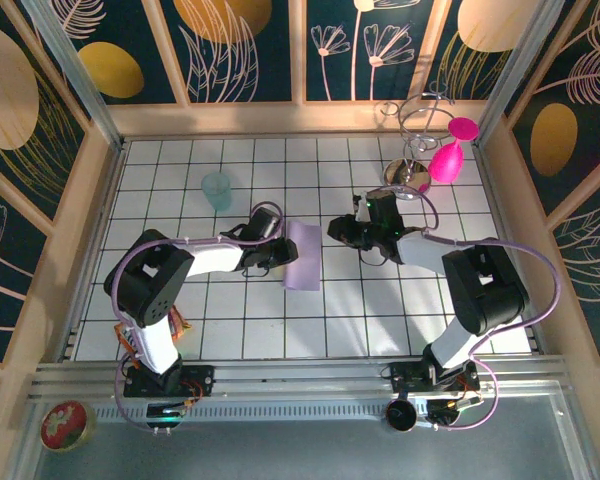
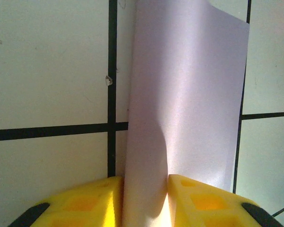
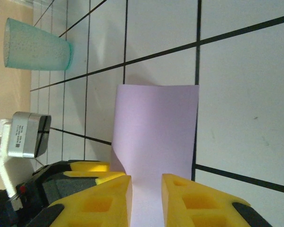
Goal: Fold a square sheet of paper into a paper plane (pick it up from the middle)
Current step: First fold in half a square sheet of paper at the center of the table, then hold the square sheet of paper at the center of the table.
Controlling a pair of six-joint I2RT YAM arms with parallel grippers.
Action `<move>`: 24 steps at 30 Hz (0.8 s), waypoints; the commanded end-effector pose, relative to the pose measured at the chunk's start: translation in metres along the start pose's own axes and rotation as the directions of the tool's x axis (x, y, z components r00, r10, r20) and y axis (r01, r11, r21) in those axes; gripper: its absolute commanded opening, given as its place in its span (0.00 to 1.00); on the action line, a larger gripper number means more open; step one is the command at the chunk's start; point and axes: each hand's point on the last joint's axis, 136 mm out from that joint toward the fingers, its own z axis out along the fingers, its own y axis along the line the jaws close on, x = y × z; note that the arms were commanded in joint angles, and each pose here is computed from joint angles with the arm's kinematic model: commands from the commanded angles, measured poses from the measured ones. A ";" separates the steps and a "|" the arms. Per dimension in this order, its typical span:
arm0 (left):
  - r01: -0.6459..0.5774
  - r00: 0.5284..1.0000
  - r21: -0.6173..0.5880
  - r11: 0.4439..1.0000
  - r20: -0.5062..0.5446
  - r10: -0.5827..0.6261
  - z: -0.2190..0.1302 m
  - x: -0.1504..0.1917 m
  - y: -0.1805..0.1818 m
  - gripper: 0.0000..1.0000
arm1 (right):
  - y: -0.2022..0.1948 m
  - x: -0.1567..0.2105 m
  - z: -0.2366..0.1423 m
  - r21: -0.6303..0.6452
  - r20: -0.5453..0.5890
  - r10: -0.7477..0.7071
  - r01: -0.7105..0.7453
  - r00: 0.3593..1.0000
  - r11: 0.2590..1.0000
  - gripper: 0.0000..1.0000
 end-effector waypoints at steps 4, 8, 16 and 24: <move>-0.018 0.994 -0.176 0.984 -0.106 -0.001 0.033 0.037 0.051 0.35 | -0.005 -0.007 -0.003 0.048 0.029 -0.006 0.004 1.000 0.999 0.23; -0.010 0.993 -0.214 0.977 -0.118 -0.016 0.037 0.041 0.059 0.37 | -0.008 -0.005 -0.002 0.051 0.027 0.004 -0.006 1.000 0.999 0.23; -0.012 0.990 -0.234 0.972 -0.138 -0.021 0.044 0.049 0.065 0.38 | -0.010 0.000 0.000 0.043 0.014 0.012 -0.012 1.000 0.999 0.23; -0.030 0.988 -0.252 0.967 -0.151 -0.008 0.046 0.054 0.072 0.36 | -0.009 0.003 -0.002 0.037 0.015 0.008 -0.009 1.000 0.999 0.22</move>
